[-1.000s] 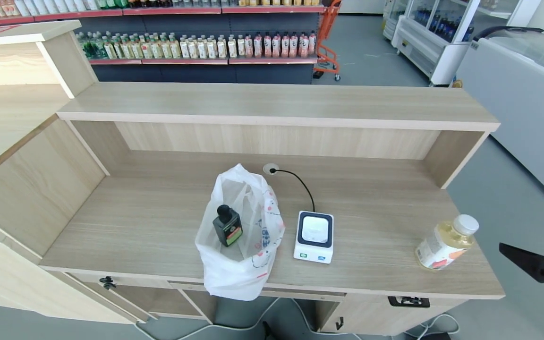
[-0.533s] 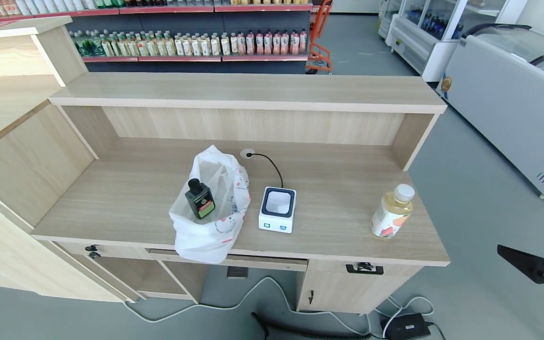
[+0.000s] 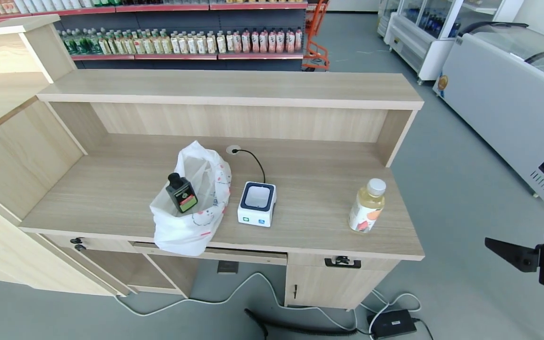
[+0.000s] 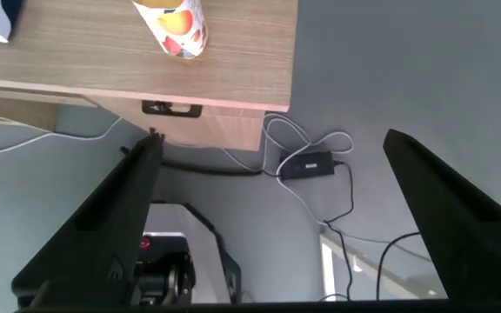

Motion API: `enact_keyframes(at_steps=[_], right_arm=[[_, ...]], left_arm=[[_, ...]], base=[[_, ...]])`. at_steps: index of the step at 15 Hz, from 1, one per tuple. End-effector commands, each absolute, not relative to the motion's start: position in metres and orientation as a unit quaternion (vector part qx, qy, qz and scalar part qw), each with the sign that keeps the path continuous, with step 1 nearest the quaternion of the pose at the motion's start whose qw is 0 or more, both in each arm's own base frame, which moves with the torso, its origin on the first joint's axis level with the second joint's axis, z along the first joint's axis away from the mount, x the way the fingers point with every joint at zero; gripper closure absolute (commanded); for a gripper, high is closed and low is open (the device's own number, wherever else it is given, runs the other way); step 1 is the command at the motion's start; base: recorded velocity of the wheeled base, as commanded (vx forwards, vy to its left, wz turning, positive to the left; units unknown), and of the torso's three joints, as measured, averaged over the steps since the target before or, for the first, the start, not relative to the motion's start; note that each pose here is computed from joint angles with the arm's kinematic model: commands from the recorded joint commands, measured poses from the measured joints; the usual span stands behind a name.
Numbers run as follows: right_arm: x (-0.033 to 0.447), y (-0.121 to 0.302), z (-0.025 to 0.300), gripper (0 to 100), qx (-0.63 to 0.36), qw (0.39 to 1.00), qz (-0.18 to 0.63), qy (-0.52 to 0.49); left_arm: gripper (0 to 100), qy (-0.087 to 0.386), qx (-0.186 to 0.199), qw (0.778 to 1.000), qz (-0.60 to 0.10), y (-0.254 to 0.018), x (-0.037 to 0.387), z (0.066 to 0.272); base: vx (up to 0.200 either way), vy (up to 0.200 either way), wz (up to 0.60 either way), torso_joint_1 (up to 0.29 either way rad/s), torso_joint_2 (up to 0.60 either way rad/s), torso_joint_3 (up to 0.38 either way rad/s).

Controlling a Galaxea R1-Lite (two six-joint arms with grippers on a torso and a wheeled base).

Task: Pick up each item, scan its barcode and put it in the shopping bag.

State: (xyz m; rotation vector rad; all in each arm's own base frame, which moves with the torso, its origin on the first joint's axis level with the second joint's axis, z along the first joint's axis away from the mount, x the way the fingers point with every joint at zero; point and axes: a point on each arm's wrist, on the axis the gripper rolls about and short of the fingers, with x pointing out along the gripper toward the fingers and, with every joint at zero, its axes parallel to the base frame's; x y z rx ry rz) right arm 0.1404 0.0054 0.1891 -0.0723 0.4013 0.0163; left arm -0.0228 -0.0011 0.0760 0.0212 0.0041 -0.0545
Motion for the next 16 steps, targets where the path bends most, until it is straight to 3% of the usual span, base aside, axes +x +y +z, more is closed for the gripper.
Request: enact_keyframes(at_steps=[1, 4, 8, 16], right_arm=[[0.147, 0.006, 0.186, 0, -0.030, 0.977, 0.015, 0.213], [0.157, 0.008, 0.184, 0, -0.021, 0.973, 0.041, 0.224], [0.181, 0.014, 0.187, 0, -0.006, 0.969, 0.070, 0.238], [0.212, 0.037, 0.150, 0, -0.030, 0.955, 0.089, 0.281]], left_arm=[[100, 0.003, 0.011, 1.000, -0.027, -0.001, -0.023, 0.076], [100, 0.003, 0.011, 1.000, -0.027, -0.001, -0.023, 0.076], [100, 0.001, 0.011, 1.000, -0.027, -0.001, -0.023, 0.076], [100, 0.001, 0.011, 1.000, -0.027, -0.001, -0.023, 0.076]], base=[[0.000, 0.000, 0.00, 0.000, 0.00, 0.000], [0.200, 0.000, 0.00, -0.001, 0.00, 0.002], [0.000, 0.000, 0.00, 0.000, 0.00, 0.000], [0.000, 0.000, 0.00, 0.000, 0.00, 0.000]])
